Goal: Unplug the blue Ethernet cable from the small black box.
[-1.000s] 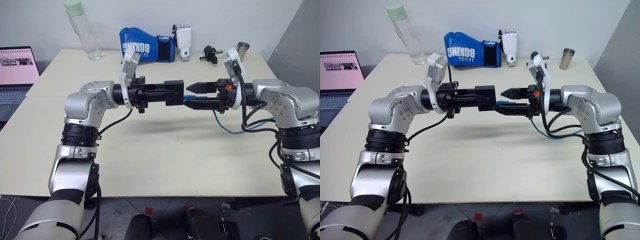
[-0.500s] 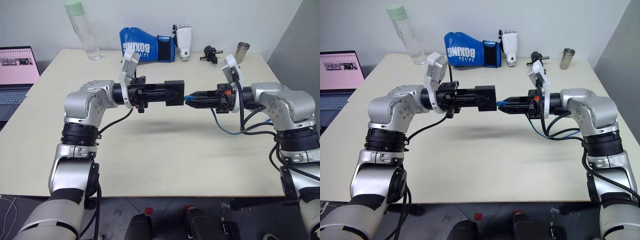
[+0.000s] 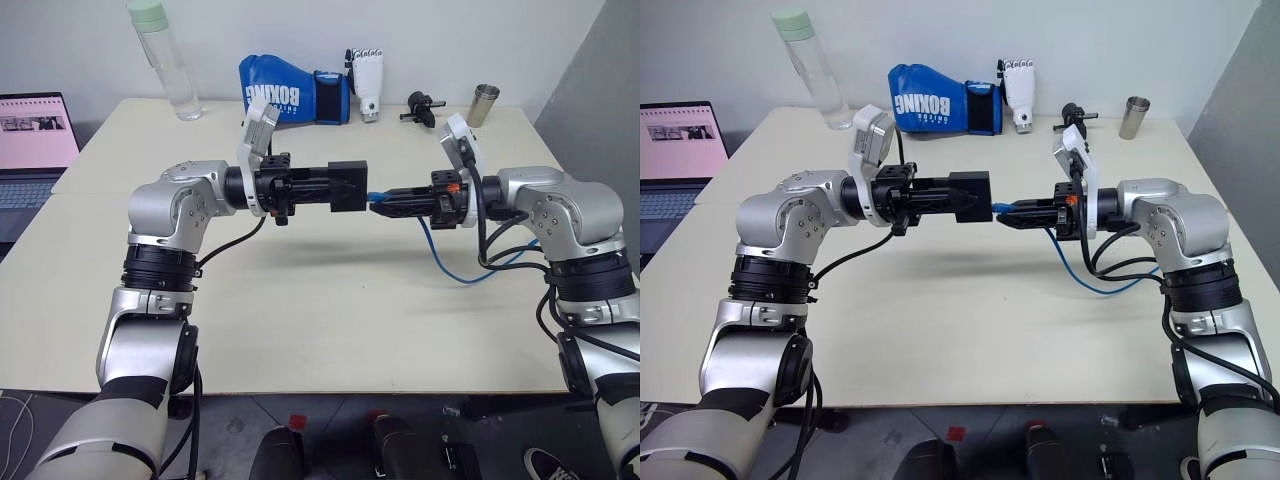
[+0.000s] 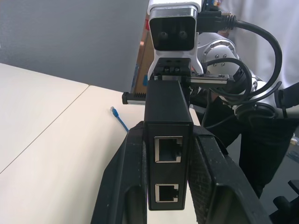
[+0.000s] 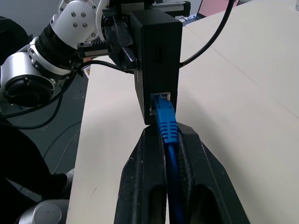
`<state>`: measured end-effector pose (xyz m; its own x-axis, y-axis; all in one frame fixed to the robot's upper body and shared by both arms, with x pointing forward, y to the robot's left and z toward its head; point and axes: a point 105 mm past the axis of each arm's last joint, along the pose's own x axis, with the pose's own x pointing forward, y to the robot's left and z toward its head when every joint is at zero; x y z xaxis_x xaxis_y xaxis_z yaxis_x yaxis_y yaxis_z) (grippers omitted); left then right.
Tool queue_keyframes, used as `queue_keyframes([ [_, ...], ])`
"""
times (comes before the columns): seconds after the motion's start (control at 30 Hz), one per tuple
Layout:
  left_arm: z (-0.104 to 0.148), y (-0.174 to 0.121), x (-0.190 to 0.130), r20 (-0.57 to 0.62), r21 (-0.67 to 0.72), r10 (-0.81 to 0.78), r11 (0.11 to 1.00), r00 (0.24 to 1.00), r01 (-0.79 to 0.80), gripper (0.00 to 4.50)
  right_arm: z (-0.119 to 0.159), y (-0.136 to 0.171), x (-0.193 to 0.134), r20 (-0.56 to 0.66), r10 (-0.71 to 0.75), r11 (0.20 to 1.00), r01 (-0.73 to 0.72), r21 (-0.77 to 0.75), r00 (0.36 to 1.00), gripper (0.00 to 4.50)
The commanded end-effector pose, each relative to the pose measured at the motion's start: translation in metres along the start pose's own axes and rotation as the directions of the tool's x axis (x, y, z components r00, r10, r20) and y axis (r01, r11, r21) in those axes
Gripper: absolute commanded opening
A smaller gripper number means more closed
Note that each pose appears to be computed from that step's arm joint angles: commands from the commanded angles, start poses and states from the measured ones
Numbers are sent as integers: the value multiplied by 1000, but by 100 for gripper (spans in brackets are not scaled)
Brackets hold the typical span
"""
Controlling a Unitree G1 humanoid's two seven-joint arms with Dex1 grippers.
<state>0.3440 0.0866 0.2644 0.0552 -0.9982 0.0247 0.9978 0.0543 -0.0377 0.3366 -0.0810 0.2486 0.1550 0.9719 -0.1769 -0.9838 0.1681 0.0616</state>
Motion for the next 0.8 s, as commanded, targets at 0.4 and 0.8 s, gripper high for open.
queue_keyframes([
  [0.4, 17, -9, 3, 8, 62, -43, 997, 999, 43, 79, 22, 6, -6, 46, 18, 1000, -18, -4, 999, 163],
  [0.8, 17, -9, 3, 8, 63, -45, 997, 999, 44, 79, 23, 5, -4, 47, 20, 1000, -21, 3, 999, 163],
])
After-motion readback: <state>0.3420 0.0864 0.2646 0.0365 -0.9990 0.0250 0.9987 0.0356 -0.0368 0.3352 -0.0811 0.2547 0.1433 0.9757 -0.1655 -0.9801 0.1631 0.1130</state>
